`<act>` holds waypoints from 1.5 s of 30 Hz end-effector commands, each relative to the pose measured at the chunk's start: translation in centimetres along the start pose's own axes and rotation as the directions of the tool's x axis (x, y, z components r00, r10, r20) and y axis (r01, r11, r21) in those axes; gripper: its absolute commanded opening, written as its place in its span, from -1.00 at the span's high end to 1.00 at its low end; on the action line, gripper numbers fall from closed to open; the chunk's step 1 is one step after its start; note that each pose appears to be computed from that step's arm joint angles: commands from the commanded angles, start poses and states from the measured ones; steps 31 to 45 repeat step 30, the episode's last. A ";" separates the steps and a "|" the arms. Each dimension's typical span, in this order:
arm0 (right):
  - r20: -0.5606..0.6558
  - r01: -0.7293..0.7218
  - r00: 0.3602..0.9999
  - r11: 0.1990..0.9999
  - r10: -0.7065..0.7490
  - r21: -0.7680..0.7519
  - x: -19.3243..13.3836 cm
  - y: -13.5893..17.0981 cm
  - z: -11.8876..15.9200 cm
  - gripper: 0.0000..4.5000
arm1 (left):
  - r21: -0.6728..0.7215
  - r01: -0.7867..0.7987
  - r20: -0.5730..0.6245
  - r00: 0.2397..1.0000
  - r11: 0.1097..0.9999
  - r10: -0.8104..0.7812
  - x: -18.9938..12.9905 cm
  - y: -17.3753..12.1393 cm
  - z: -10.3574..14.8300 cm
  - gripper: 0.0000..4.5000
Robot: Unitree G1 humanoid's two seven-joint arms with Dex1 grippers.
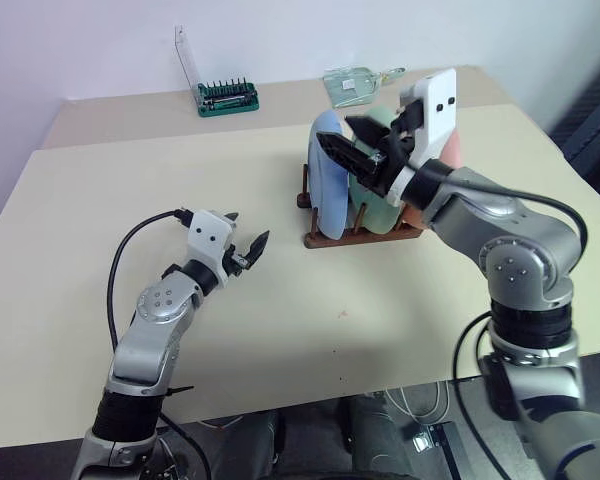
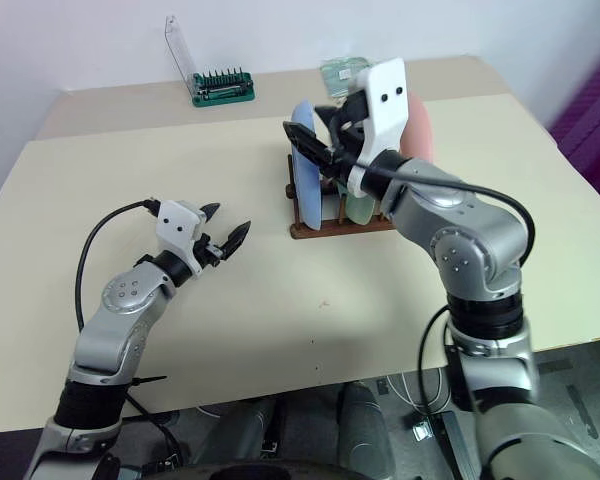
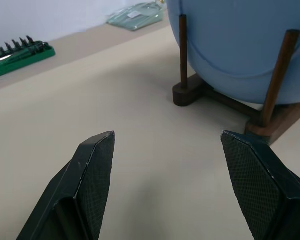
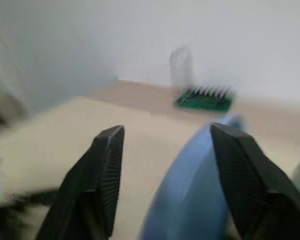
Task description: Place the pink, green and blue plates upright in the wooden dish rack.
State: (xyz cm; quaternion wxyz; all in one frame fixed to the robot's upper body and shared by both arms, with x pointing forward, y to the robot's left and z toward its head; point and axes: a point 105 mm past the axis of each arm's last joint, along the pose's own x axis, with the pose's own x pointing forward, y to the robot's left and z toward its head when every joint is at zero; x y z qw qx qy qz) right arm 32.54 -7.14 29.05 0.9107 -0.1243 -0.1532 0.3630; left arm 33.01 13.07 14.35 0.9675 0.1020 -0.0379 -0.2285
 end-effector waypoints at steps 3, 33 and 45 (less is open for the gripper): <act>0.075 -0.118 0.987 0.963 0.140 -0.242 -3.5 1.4 0.9 -0.27 | 0.091 -0.151 0.029 0.988 0.984 0.149 0.0 2.3 0.7 -0.54; -0.408 0.314 0.858 0.947 -0.313 -0.065 -19.5 -9.0 -14.8 -0.27 | 0.113 -0.304 -0.111 0.942 0.946 0.316 -2.5 3.5 -4.8 -0.54; -0.408 0.314 0.858 0.947 -0.313 -0.065 -19.5 -9.0 -14.8 -0.27 | 0.113 -0.304 -0.111 0.942 0.946 0.316 -2.5 3.5 -4.8 -0.54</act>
